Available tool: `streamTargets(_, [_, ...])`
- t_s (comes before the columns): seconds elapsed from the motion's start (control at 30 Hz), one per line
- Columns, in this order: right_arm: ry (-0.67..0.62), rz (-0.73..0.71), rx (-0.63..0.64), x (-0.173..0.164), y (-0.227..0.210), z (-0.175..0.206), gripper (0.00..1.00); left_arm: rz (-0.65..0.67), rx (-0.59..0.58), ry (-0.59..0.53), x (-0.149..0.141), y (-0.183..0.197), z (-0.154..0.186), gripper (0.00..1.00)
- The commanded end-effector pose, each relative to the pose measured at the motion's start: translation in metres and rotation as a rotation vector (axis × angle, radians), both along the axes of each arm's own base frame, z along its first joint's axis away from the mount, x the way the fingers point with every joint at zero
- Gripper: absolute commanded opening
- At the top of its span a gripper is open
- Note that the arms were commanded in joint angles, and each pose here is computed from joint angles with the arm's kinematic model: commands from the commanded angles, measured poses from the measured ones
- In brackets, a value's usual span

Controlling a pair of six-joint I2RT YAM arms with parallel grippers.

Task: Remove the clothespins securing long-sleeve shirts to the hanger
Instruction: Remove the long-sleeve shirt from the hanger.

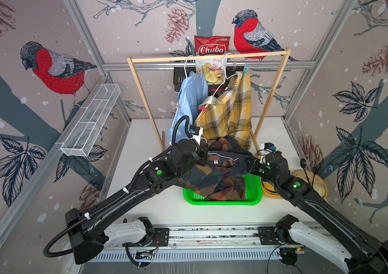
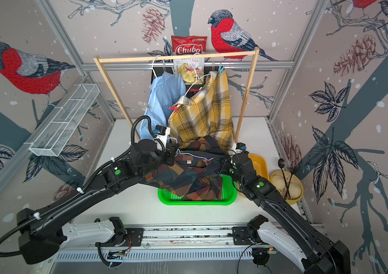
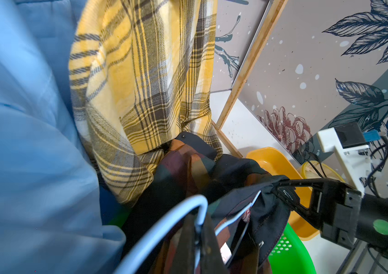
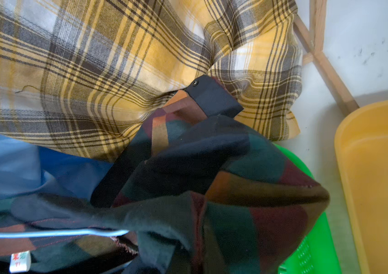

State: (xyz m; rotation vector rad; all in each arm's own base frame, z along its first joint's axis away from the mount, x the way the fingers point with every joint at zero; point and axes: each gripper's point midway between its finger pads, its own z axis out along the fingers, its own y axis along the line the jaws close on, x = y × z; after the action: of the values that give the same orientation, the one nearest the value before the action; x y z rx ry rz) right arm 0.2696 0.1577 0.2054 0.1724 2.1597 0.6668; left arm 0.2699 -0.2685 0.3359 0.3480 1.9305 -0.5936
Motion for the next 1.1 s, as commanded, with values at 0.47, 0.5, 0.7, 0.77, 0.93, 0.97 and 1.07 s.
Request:
streamTargets(0.47, [0.069, -0.044, -0.020, 0.012, -0.017, -0.016, 0.00, 0.059, -0.099, -0.062, -0.005, 0.026, 0.028, 0.00])
streamTargets(0.5, [0.071, -0.031, -0.018, 0.011, -0.014, -0.016, 0.00, 0.062, -0.113, -0.068, -0.004, 0.026, 0.032, 0.00])
streamTargets(0.7, [0.043, 0.051, 0.010, -0.001, 0.022, -0.010, 0.00, 0.004, -0.145, -0.060, 0.009, -0.004, 0.037, 0.00])
streamTargets(0.77, [0.044, 0.071, 0.026, -0.007, 0.031, -0.011, 0.00, 0.004, -0.154, -0.063, 0.014, -0.010, 0.038, 0.00])
streamTargets(0.93, [0.053, 0.091, 0.078, -0.020, 0.038, -0.028, 0.00, -0.021, -0.191, -0.066, 0.026, -0.024, 0.047, 0.00])
streamTargets(0.97, [0.050, 0.101, 0.085, -0.022, 0.039, -0.030, 0.02, -0.028, -0.194, -0.066, 0.028, -0.026, 0.048, 0.00])
streamTargets(1.07, [0.018, 0.124, 0.079, -0.025, 0.038, -0.024, 0.32, -0.068, -0.219, -0.060, 0.033, -0.034, 0.052, 0.00])
